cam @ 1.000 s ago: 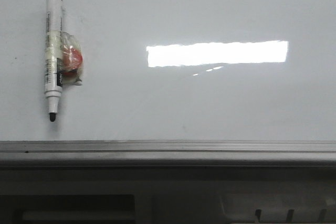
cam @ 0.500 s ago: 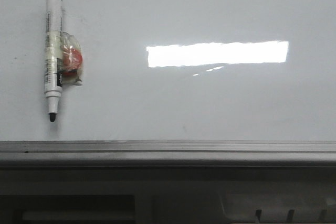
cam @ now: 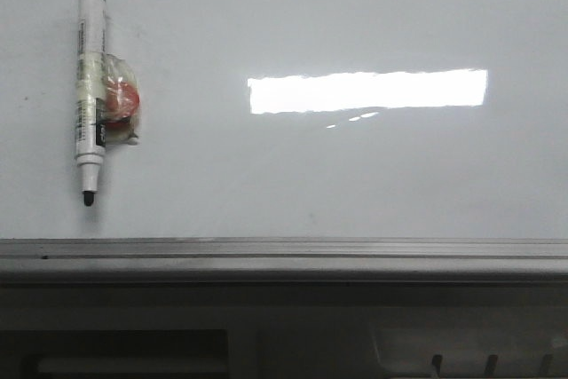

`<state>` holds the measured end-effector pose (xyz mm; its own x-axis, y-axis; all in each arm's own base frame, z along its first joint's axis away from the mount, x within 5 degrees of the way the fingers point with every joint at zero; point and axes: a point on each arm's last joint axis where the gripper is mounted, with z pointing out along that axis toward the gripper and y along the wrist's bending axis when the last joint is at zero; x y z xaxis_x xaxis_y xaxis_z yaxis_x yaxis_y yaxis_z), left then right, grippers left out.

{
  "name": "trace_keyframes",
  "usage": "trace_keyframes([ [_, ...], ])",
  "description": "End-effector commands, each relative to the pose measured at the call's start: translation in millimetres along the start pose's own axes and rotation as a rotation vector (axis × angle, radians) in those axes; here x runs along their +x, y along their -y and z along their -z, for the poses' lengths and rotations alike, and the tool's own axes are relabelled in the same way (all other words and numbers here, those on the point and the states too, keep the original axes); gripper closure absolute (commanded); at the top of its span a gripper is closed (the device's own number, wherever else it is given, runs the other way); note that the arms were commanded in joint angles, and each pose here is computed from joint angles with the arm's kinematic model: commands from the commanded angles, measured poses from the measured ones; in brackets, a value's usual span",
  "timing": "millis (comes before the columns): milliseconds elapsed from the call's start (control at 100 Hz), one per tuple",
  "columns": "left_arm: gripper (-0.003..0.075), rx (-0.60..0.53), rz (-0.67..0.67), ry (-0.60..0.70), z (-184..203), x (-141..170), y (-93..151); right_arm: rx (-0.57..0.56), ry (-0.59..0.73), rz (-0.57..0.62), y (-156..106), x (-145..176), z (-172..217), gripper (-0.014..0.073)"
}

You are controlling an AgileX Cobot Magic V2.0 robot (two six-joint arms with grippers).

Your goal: Write number 3 on whiteboard

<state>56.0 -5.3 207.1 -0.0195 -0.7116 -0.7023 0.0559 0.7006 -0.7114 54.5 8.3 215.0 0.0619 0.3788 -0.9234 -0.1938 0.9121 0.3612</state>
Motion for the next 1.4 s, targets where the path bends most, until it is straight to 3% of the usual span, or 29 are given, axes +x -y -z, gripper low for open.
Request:
trace_keyframes([
  [0,0.0741,0.022,0.194,0.102,2,-7,-1,0.013,0.077,-0.116,4,1,1,0.0656],
  [100,0.0741,0.035,0.366,0.096,2,-8,0,0.017,0.079,-0.156,5,1,1,0.0656],
  [400,0.0741,0.034,0.364,0.092,2,-7,0,0.013,0.125,-0.156,4,-6,2,0.0656],
  [550,0.0741,0.063,0.481,0.101,4,-13,6,-0.014,0.083,-0.160,-4,-16,2,0.0656],
  [630,0.0741,0.109,0.344,0.117,7,-24,21,-0.041,0.022,-0.130,-14,-27,4,0.0656],
  [740,0.0741,0.190,-0.084,0.018,14,-40,58,-0.058,-0.073,0.035,-25,-45,5,0.0656],
  [840,0.0729,0.179,-0.343,-0.257,11,-45,83,-0.070,-0.118,0.173,-34,-63,1,0.0652],
  [930,0.0617,0.134,-0.473,-0.476,1,-52,97,-0.075,-0.155,0.225,-41,-78,-8,0.0592],
  [1050,0.0339,0.154,-0.522,-0.673,-25,-58,111,-0.071,-0.220,0.225,-49,-93,-24,0.0376],
  [1100,0.0275,0.202,-0.492,-0.716,-33,-56,116,-0.070,-0.258,0.224,-52,-98,-32,0.0288],
  [1210,0.0316,0.360,-0.412,-0.779,-45,-47,128,-0.072,-0.333,0.223,-56,-105,-48,0.0188],
  [1310,0.0395,0.367,-0.401,-0.823,-56,-40,128,-0.088,-0.342,0.220,-60,-107,-59,0.0187],
  [1390,0.0399,0.365,-0.407,-0.842,-64,-35,128,-0.099,-0.341,0.218,-61,-106,-63,0.0187],
])
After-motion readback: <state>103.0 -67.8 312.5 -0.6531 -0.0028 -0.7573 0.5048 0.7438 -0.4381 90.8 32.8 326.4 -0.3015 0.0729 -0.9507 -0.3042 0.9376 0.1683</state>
